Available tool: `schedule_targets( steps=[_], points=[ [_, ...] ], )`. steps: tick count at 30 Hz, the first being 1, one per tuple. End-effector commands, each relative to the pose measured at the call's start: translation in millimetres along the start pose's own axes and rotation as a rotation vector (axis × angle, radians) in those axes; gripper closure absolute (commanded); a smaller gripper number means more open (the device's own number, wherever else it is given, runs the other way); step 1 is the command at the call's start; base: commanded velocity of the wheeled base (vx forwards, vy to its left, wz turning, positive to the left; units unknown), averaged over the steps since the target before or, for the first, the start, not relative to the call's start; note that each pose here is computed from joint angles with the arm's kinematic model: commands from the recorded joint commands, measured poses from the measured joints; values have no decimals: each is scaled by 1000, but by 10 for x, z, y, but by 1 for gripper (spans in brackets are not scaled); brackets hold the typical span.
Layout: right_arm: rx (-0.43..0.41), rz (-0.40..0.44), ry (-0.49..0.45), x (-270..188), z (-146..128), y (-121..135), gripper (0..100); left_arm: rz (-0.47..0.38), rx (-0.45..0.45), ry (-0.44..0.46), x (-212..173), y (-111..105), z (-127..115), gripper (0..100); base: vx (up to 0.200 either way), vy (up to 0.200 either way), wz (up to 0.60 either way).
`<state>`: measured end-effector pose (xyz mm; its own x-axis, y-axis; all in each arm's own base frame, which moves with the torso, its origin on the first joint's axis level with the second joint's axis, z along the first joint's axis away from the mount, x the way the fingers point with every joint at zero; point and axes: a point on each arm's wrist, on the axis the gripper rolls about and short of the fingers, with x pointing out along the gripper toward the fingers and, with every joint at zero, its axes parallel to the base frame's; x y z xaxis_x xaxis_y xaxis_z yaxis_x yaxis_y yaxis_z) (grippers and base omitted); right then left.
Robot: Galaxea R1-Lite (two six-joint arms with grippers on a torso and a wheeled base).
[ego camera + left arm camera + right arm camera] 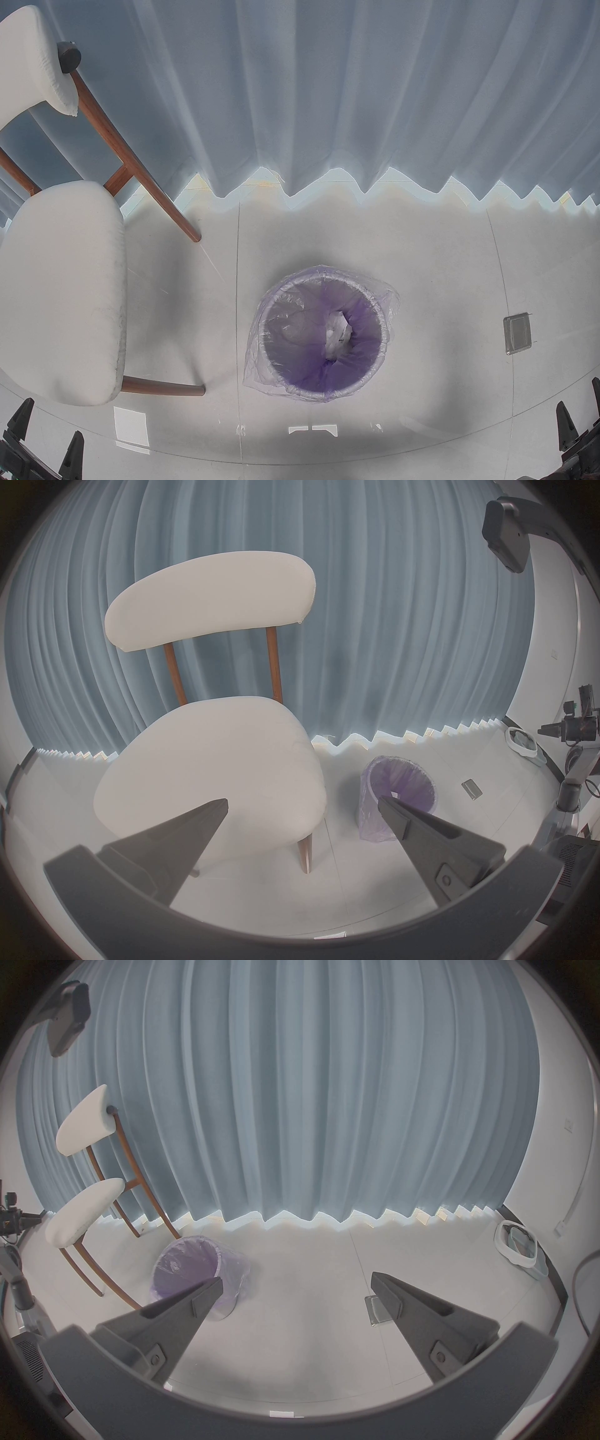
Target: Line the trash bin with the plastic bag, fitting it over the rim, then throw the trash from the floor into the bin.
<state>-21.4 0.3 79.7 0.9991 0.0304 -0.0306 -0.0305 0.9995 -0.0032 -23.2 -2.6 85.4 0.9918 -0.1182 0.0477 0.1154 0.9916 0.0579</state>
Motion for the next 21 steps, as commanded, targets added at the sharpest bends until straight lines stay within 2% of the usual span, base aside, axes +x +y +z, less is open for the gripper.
schedule_targets(
  steps=[1,21],
  points=[
    [-1,-8,-24,-18,-39,2,0,0,0,1,-2,-3,-48,0,0,0,0],
    [-3,-8,-24,-18,-39,2,0,0,0,1,-2,-3,-48,0,0,0,0]
  ],
)
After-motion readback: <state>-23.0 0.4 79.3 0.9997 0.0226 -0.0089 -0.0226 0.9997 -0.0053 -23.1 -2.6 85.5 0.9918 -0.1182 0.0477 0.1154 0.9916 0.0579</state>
